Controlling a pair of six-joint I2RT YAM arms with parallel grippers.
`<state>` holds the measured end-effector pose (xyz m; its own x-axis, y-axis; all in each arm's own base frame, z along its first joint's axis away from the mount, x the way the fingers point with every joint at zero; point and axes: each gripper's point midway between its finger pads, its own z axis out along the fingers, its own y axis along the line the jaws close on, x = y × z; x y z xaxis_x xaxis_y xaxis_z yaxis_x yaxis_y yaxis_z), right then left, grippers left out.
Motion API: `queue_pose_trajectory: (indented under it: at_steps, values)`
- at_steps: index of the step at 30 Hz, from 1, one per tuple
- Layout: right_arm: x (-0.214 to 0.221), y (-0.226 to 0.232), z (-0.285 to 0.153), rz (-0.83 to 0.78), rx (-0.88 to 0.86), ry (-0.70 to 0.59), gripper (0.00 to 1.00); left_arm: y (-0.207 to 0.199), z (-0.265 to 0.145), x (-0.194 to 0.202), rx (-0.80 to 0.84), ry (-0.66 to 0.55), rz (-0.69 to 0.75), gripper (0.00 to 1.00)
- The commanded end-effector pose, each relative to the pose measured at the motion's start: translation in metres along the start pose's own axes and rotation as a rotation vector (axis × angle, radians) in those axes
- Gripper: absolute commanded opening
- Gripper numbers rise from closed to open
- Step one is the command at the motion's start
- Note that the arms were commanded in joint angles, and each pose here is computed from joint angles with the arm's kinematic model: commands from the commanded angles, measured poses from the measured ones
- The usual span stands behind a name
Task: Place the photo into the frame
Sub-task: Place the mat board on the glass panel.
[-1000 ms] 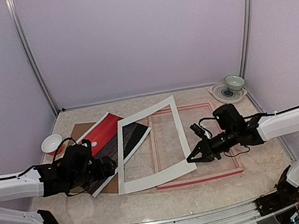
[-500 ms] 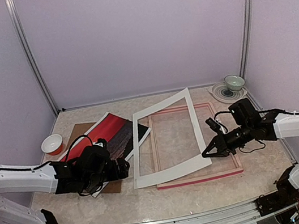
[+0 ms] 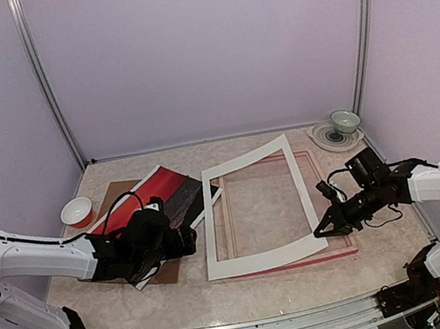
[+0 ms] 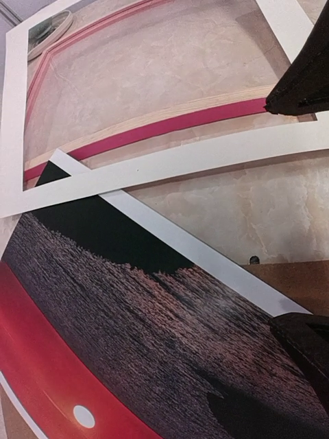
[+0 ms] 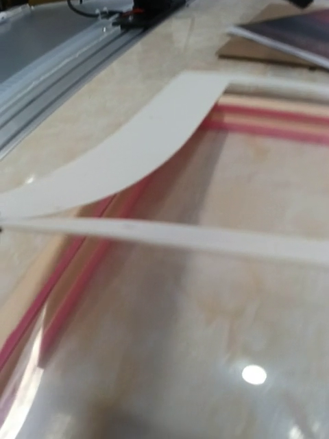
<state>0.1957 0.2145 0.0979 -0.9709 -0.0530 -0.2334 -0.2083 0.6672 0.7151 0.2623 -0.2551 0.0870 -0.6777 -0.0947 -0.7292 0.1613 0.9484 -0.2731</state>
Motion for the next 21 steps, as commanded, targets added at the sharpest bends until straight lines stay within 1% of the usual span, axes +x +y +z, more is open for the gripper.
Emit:
queue_pose_trajectory:
  at_steps: [1, 5, 11, 21]
  values:
    - [0.008, -0.018, -0.006, 0.002, 0.072, 0.010, 0.00, 0.000, 0.001, 0.007, 0.014, 0.002, -0.022, 0.99]
    - [0.004, -0.030, -0.010, 0.013, 0.113, -0.008, 0.00, 0.006, 0.000, 0.017, 0.018, 0.027, -0.091, 0.99]
    - [-0.004, -0.039, -0.016, 0.006, 0.150, -0.024, 0.00, 0.002, -0.009, 0.022, 0.068, 0.034, -0.176, 0.99]
    - [-0.007, -0.048, -0.021, 0.036, 0.213, -0.027, 0.00, 0.002, -0.016, 0.020, 0.055, 0.034, -0.188, 0.99]
